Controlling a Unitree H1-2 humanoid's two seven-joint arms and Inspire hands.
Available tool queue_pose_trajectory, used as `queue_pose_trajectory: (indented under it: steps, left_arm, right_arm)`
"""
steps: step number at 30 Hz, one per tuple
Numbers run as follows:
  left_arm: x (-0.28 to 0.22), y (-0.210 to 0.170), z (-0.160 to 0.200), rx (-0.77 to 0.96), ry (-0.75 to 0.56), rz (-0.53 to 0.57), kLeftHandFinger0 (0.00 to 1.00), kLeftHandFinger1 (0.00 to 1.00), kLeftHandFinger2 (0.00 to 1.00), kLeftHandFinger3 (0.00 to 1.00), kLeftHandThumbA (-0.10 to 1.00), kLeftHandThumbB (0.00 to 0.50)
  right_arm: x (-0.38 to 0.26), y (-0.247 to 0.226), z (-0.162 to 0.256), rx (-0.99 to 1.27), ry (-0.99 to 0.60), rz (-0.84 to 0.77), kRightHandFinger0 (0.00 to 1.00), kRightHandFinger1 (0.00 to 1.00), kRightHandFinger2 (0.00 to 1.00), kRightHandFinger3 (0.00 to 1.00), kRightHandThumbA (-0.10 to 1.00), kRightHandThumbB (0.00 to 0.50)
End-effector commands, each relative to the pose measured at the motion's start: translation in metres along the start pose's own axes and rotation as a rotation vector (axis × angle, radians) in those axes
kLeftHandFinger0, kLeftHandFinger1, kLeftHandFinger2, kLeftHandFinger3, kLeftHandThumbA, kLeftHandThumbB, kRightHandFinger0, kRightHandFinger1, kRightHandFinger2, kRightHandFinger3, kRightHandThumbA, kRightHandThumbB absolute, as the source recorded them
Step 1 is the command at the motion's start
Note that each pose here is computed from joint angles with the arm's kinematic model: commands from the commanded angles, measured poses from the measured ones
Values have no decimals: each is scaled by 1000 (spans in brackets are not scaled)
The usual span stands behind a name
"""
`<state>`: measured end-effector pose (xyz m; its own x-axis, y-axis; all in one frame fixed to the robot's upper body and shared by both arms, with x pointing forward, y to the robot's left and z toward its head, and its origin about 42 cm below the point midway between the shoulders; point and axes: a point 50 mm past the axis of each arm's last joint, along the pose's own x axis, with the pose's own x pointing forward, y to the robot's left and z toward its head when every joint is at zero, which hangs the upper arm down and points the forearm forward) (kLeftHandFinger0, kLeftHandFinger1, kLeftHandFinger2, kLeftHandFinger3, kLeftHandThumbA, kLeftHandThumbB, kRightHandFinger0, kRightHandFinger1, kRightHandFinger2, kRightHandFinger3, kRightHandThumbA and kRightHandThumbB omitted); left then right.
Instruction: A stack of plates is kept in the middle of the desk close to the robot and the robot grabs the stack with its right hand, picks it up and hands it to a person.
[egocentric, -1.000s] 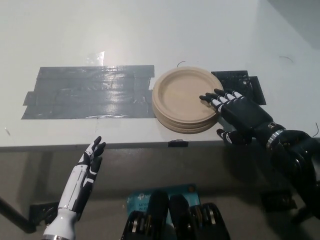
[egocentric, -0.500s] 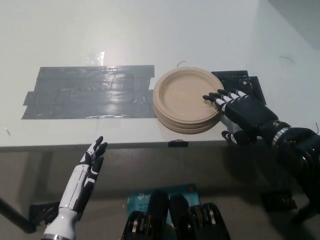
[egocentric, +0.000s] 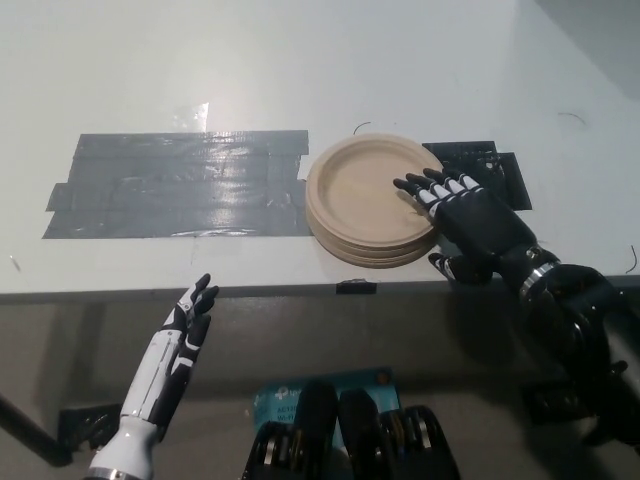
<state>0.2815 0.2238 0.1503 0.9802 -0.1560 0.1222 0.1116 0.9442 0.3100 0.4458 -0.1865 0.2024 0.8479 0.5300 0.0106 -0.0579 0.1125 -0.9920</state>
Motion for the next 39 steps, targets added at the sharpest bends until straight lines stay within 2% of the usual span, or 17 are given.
queue_pose_trajectory:
  steps: [1, 14, 18, 20, 21, 22, 23, 24, 25, 26, 27, 29, 32, 34, 36, 37, 39]
  left_arm:
    - [1, 3, 6, 20, -28, -11, 1000, 1000, 1000, 1000, 1000, 0]
    - [3, 3, 7, 19, -32, -13, 1000, 1000, 1000, 1000, 1000, 0]
    - [4, 4, 8, 16, -35, -18, 1000, 1000, 1000, 1000, 1000, 0]
    - [6, 4, 9, 19, -34, -16, 1000, 1000, 1000, 1000, 1000, 0]
    - [6, 4, 9, 22, -36, -17, 1000, 1000, 1000, 1000, 1000, 0]
    - [6, 4, 8, 20, -36, -17, 1000, 1000, 1000, 1000, 1000, 0]
    - [6, 4, 8, 19, -35, -17, 1000, 1000, 1000, 1000, 1000, 0]
    - [6, 3, 8, 21, -35, -19, 1000, 1000, 1000, 1000, 1000, 0]
    - [7, 3, 9, 26, -37, -20, 1000, 1000, 1000, 1000, 1000, 0]
    - [7, 3, 9, 32, -39, -21, 1000, 1000, 1000, 1000, 1000, 0]
    - [8, 3, 10, 32, -41, -22, 1000, 1000, 1000, 1000, 1000, 0]
    - [10, 4, 12, 21, -48, -23, 1000, 1000, 1000, 1000, 1000, 0]
    - [12, 4, 13, 14, -50, -23, 1000, 1000, 1000, 1000, 1000, 0]
    - [12, 4, 13, 14, -54, -25, 1000, 1000, 1000, 1000, 1000, 0]
    - [12, 4, 13, 14, -56, -27, 1000, 1000, 1000, 1000, 1000, 0]
    - [11, 5, 13, 14, -56, -28, 1000, 1000, 1000, 1000, 1000, 0]
    - [10, 5, 13, 15, -51, -30, 1000, 1000, 1000, 1000, 1000, 0]
  right_arm:
    - [15, -23, 6, -59, -43, -106, 1000, 1000, 1000, 1000, 1000, 500]
    - [28, -18, 8, -78, -46, -90, 1000, 1000, 1000, 1000, 1000, 500]
    - [35, -14, 7, -81, -51, -50, 1000, 1000, 1000, 1000, 897, 500]
    - [43, -9, 7, -87, -62, -37, 1000, 1000, 1000, 1000, 718, 500]
    - [51, -4, 7, -113, -87, -67, 1000, 1000, 1000, 1000, 477, 449]
    - [56, 1, 7, -156, -113, -115, 563, 624, 713, 836, 10, 358]
    - [58, 3, 7, -181, -127, -141, 563, 624, 713, 836, 10, 358]
    - [62, 11, 6, -250, -141, -221, 95, 236, 423, 490, -96, 359]
    - [63, 14, 5, -278, -133, -244, 19, 71, 268, 438, -99, 348]
    - [66, 19, 4, -306, -129, -270, 4, 14, 225, 312, -100, 331]
    - [67, 22, 3, -305, -129, -283, 0, 1, 218, 318, -100, 302]
    - [67, 24, 1, -268, -146, -303, 0, 5, 311, 307, -100, 298]
    - [65, 26, 0, -239, -159, -340, 0, 16, 436, 214, -100, 270]
    - [64, 27, 0, -223, -164, -360, 0, 32, 510, 262, -100, 246]
    - [62, 27, 0, -220, -174, -395, 0, 38, 529, 351, -100, 259]
    - [59, 25, 0, -212, -182, -437, 0, 25, 507, 490, -100, 280]
    - [57, 21, -1, -213, -195, -494, 0, 0, 382, 605, -100, 320]
